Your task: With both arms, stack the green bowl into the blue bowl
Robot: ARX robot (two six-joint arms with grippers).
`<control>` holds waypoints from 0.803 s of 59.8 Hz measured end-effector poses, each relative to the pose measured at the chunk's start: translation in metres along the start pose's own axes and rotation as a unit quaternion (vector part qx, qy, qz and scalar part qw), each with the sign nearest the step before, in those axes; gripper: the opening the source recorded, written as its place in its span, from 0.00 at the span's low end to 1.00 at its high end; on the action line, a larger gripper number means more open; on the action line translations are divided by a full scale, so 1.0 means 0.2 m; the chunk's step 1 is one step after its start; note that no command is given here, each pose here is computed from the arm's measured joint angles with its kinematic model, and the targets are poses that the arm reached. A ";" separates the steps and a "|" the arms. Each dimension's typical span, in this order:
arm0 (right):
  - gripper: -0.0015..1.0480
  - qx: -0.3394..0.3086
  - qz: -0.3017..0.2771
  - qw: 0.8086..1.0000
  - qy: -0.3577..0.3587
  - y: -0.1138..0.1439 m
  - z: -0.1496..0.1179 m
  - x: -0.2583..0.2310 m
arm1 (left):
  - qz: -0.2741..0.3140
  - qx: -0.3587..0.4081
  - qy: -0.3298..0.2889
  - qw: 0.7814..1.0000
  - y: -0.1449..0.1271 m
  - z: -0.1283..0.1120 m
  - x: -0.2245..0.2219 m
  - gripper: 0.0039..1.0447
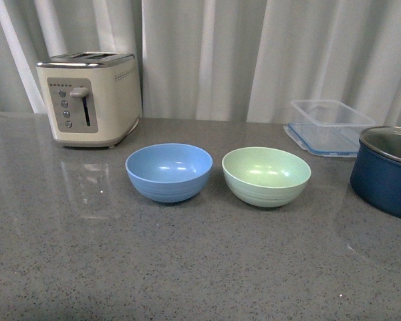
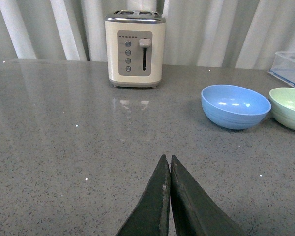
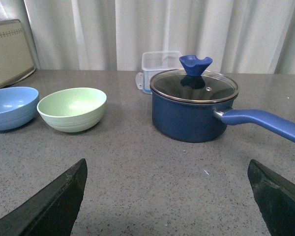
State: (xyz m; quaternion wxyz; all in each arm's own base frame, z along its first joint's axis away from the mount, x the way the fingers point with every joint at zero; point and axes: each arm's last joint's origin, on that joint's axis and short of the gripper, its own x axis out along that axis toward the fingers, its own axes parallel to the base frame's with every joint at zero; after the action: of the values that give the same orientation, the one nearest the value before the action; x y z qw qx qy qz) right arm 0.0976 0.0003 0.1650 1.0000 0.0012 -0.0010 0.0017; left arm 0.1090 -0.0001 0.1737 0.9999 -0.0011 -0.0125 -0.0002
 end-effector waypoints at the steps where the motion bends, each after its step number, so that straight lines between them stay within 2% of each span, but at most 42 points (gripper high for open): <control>1: 0.90 0.000 0.000 1.000 0.000 0.00 0.00 0.00 | 0.000 0.000 0.000 1.000 0.00 0.00 0.00 0.03; 10: 0.90 0.000 0.000 1.000 0.000 0.00 0.00 0.00 | 0.000 0.000 0.018 1.000 0.00 -0.02 -0.05 0.03; 16: 0.90 0.000 0.000 1.000 0.000 0.00 0.00 0.00 | 0.000 0.000 0.001 1.000 0.00 -0.01 -0.06 0.03; 48: 0.90 0.000 0.000 1.000 0.000 0.00 0.00 0.00 | 0.000 0.000 0.003 1.000 0.00 -0.01 -0.06 0.03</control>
State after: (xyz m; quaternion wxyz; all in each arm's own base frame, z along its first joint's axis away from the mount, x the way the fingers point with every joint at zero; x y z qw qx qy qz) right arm 0.0976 0.0003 0.1650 1.0000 0.0012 -0.0010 0.0017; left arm 0.0966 0.0000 0.1704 1.0000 -0.0011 -0.0091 -0.0002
